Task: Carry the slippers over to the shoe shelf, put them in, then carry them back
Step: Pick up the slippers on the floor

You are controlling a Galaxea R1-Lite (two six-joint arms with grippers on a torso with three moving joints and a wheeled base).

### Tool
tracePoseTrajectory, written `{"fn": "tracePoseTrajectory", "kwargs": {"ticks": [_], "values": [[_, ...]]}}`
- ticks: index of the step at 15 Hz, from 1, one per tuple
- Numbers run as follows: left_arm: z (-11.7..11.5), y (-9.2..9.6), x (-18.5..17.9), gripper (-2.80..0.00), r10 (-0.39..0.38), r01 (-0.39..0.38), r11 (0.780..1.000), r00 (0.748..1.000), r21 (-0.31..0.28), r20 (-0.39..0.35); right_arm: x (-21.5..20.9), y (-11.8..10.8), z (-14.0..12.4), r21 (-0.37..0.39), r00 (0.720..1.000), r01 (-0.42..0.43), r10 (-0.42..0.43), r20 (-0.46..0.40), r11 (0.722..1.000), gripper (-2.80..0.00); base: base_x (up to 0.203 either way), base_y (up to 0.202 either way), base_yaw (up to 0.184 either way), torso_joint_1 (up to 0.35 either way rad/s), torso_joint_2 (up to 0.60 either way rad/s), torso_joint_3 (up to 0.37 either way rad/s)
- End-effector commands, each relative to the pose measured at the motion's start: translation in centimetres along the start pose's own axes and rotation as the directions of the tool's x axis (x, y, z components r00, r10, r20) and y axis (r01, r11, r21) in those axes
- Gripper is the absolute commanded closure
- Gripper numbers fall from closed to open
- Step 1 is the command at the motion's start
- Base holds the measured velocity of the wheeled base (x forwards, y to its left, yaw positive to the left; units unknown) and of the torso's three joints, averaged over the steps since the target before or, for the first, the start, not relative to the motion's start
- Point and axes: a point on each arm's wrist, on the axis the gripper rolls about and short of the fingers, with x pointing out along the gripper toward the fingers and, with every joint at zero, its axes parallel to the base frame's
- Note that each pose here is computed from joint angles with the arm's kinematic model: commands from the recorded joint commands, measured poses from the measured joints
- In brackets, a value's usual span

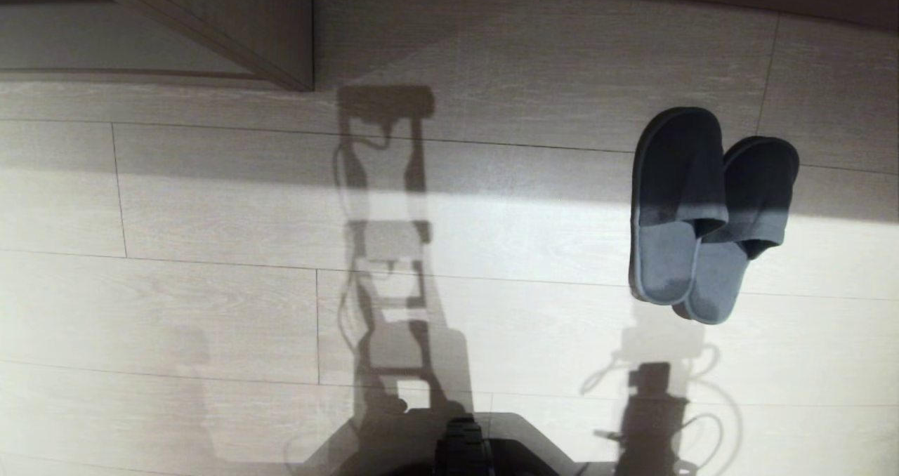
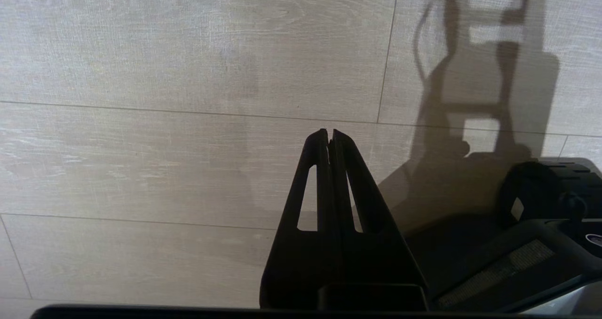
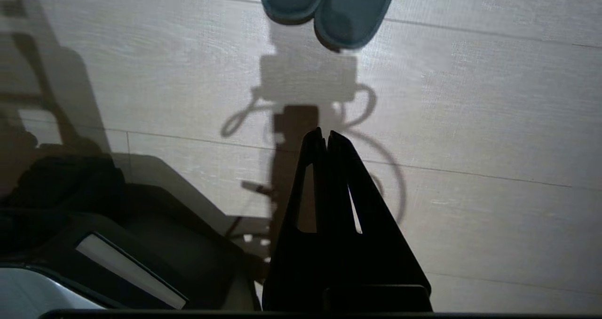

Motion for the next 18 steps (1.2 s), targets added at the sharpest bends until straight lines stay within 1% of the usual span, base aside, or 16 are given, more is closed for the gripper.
{"fn": "tracePoseTrajectory", "kwargs": {"ticks": [1, 4, 6, 8, 10, 11, 12, 13, 15, 16, 18], "values": [[0.0, 0.0, 0.0, 0.0, 0.0, 0.0, 1.0, 1.0, 0.0, 0.0, -0.1, 0.0, 1.4, -0.001, 1.0, -0.016, 0.016, -0.003, 1.0, 0.0, 0.0, 0.0, 0.0, 0.0, 0.0, 0.0], [0.0, 0.0, 0.0, 0.0, 0.001, -0.001, 1.0, 1.0, 0.0, 0.0, 2.0, 0.0, 4.9, 0.008, 0.995, -0.028, 0.028, -0.092, 1.0, 0.0, 0.0, 0.0, 0.0, 0.0, 0.0, 0.0], [0.0, 0.0, 0.0, 0.0, 0.0, 0.0, 1.0, 1.0, 0.0, 0.0, 5.5, 0.0, 6.5, 0.015, 0.982, -0.024, 0.027, -0.186, 1.0, 0.0, 0.0, 0.0, 0.0, 0.0, 0.0, 0.0], [0.0, 0.0, 0.0, 0.0, 0.0, 0.0, 1.0, 1.0, 0.0, 0.001, 10.1, -0.2, 6.8, 0.019, 0.958, -0.002, 0.008, -0.287, 1.0, 0.0, 0.0, 0.0, 0.0, 0.0, 0.0, 0.0], [0.0, 0.0, 0.0, 0.0, 0.001, -0.001, 1.0, 1.0, 0.0, 0.0, 15.1, -0.4, 6.1, 0.012, 0.939, 0.029, -0.023, -0.344, 1.0, 0.0, 0.0, 0.0, 0.0, 0.0, 0.0, 0.0], [0.0, 0.0, 0.0, 0.0, 0.001, -0.001, 1.0, 1.0, 0.0, 0.001, 17.4, -0.5, 5.6, 0.005, 0.935, 0.047, -0.043, -0.351, 0.999, -1.49, 0.0, 0.0, 0.0, 0.0, 0.0, 0.0], [0.0, 0.0, 0.0, 0.0, 0.0, 0.0, 1.0, 1.0, 0.0, 0.0, 19.6, -0.7, 4.8, -0.003, 0.935, 0.068, -0.065, -0.348, 0.998, -2.8, 0.0, 0.0, 0.0, 0.0, 0.0, 0.0], [0.0, 0.0, 0.0, 0.0, 0.0, 0.0, 1.0, 1.0, 0.0, 0.0, 21.3, -0.8, 4.2, -0.01, 0.94, 0.087, -0.086, -0.332, 0.996, -2.8, 0.0, 0.0, 0.0, 0.0, 0.0, 0.0], [0.0, 0.0, 0.0, 0.0, 0.001, -0.001, 1.0, 1.0, 0.0, 0.0, 23.8, -1.0, 3.6, -0.019, 0.962, 0.124, -0.125, -0.245, 0.992, -2.8, 0.0, 0.0, 0.0, 0.0, 0.0, 0.0], [0.0, 0.0, 0.0, 0.0, 0.0, 0.0, 1.0, 1.0, 0.0, 0.001, 24.6, -1.0, 3.3, -0.02, 0.967, 0.134, -0.135, -0.218, 0.991, -2.8, 0.0, 0.0, 0.0, 0.0, 0.0, 0.0], [0.0, 0.0, 0.0, 0.0, 0.0, 0.0, 1.0, 1.0, 0.001, 0.0, 26.2, -1.1, 2.4, -0.019, 0.963, 0.152, -0.152, -0.223, 0.988, -2.8, 0.0, 0.0, 0.0, 0.0, 0.0, 0.0]]}}
